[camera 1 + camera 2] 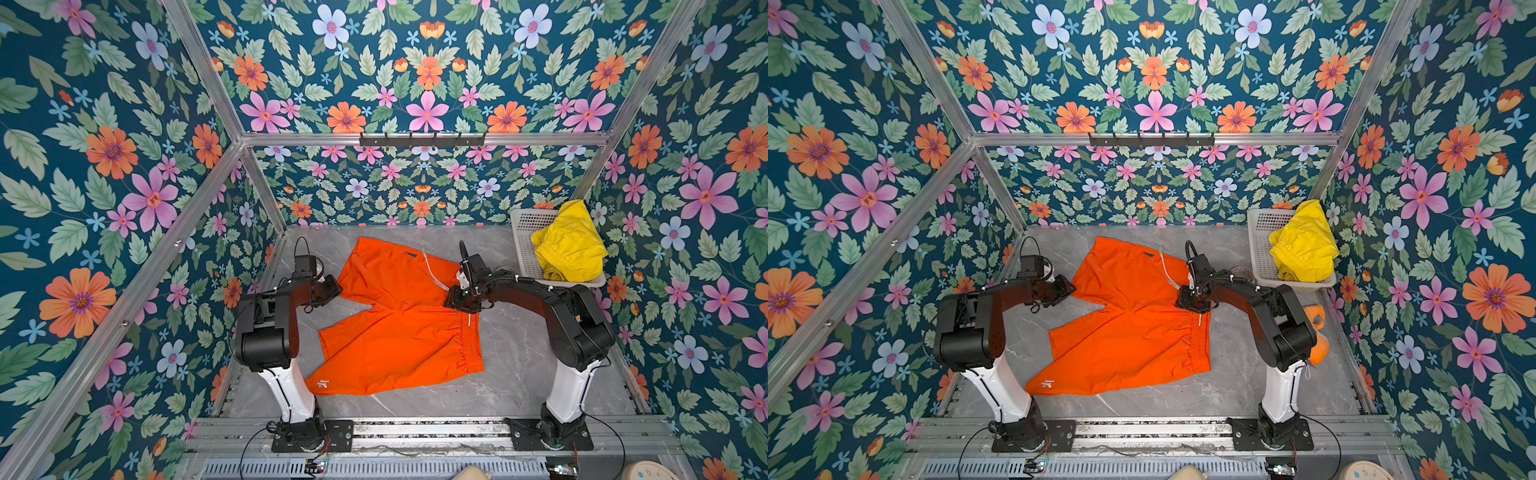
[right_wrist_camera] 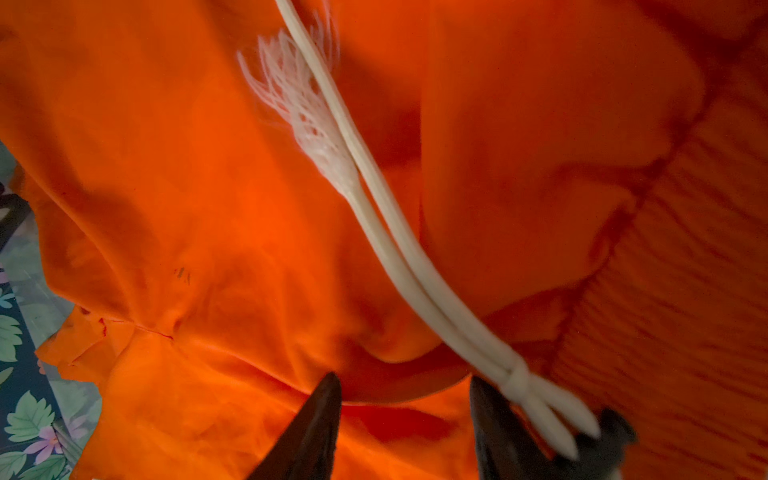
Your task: Fold and stack the shorts
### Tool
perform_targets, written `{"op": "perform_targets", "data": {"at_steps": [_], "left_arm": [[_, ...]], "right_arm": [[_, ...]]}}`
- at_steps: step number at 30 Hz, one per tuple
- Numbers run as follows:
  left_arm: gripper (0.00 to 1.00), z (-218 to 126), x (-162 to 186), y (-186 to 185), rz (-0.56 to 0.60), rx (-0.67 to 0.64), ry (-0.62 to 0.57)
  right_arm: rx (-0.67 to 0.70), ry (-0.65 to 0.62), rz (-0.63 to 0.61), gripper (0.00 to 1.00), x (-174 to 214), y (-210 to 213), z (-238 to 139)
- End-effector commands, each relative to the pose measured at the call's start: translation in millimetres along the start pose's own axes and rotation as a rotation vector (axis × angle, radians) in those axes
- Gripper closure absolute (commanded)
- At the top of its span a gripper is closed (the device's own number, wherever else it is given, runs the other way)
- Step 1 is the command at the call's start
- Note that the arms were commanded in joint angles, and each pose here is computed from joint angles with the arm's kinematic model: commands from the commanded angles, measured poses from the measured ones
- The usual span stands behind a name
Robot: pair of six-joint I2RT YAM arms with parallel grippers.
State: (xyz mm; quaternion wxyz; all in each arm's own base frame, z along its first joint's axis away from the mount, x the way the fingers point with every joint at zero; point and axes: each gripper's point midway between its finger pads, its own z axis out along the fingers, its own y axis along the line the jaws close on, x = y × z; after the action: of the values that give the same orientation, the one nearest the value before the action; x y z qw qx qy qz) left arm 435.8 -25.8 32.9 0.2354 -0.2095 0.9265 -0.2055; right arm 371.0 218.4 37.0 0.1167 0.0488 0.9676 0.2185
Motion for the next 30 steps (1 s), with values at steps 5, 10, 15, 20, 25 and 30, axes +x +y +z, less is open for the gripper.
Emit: {"op": "perform_targets", "data": {"at_steps": [5,10,15,20,25,30], "left_arm": [[0.87,10,-1,12,-0.018,-0.050,0.002],[1.00,6,-22,7,0.020,-0.061,-0.038],[1.00,12,-57,-4,0.085,-0.065,-0.057],[0.80,13,-82,-19,0.111,-0.046,-0.071],[0.60,-32,-66,-33,0.102,0.003,-0.117],[0.61,-76,-1,-26,0.039,0.045,-0.090]], "right_arm": [[0.074,-0.010,0.070,0.53,0,-22,10],[0.119,-0.034,0.169,0.56,-10,-52,18],[0.133,-0.072,0.236,0.56,-31,-67,22],[0.050,-0.111,0.217,0.53,-50,-44,12],[-0.042,-0.202,0.089,0.49,-60,2,-35],[-0.127,-0.204,-0.054,0.48,-41,44,-60]]}}
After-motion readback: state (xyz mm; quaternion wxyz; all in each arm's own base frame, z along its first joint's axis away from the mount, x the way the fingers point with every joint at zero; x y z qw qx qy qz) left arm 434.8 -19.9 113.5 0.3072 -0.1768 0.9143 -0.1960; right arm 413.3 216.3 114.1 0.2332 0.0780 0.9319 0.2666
